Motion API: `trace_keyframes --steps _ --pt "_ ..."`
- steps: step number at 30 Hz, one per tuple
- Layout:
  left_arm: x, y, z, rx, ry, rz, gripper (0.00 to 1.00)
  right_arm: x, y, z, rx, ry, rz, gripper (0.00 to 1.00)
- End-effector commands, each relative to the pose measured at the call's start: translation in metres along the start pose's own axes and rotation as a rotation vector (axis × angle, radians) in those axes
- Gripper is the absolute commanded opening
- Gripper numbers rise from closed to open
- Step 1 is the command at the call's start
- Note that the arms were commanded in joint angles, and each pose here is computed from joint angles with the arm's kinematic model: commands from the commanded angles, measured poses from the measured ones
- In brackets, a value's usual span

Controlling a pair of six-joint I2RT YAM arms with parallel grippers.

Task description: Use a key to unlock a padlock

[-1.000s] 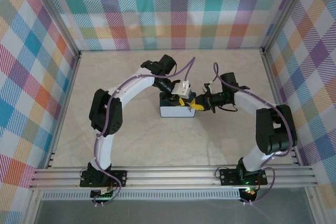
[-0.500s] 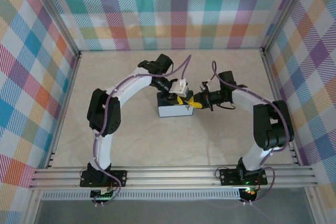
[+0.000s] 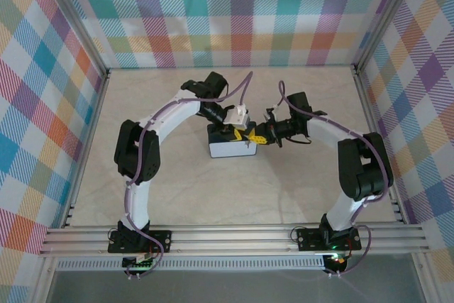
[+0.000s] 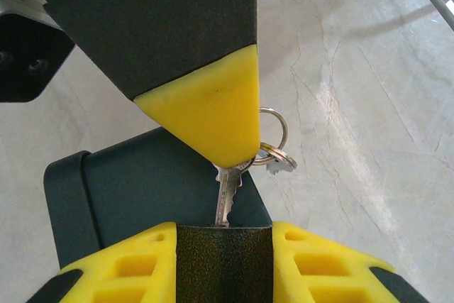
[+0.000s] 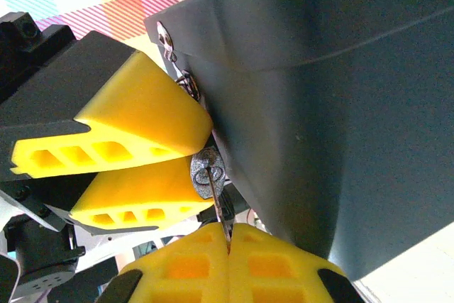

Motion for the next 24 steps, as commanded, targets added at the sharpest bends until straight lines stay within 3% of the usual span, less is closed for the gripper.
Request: trace_keyframes --steps 1,13,24 --pt "-0.012 0.037 0.003 -0.138 -0.032 0.05 0.27 0.032 0.003 0.018 0.031 0.061 -0.107 0.01" --pt "-0.013 0.027 0.001 -0.154 0.007 0.046 0.26 0.006 0.01 0.013 0.079 0.202 -0.042 0.01" --pt "-0.012 0.03 -0.003 -0.199 0.014 0.056 0.26 0.025 0.004 0.01 0.095 0.191 -0.124 0.01"
Point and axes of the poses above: each hand's point on the last joint's axis, 136 mm out from that joint toward the fingers, its own z axis out along the fingers, its own x axis along the line the jaws close on, y = z × x, the point moved 3 cm from there along -z, back along the fingers, and after that the axes turned 2 degrees about z, right-handed, at the moved point
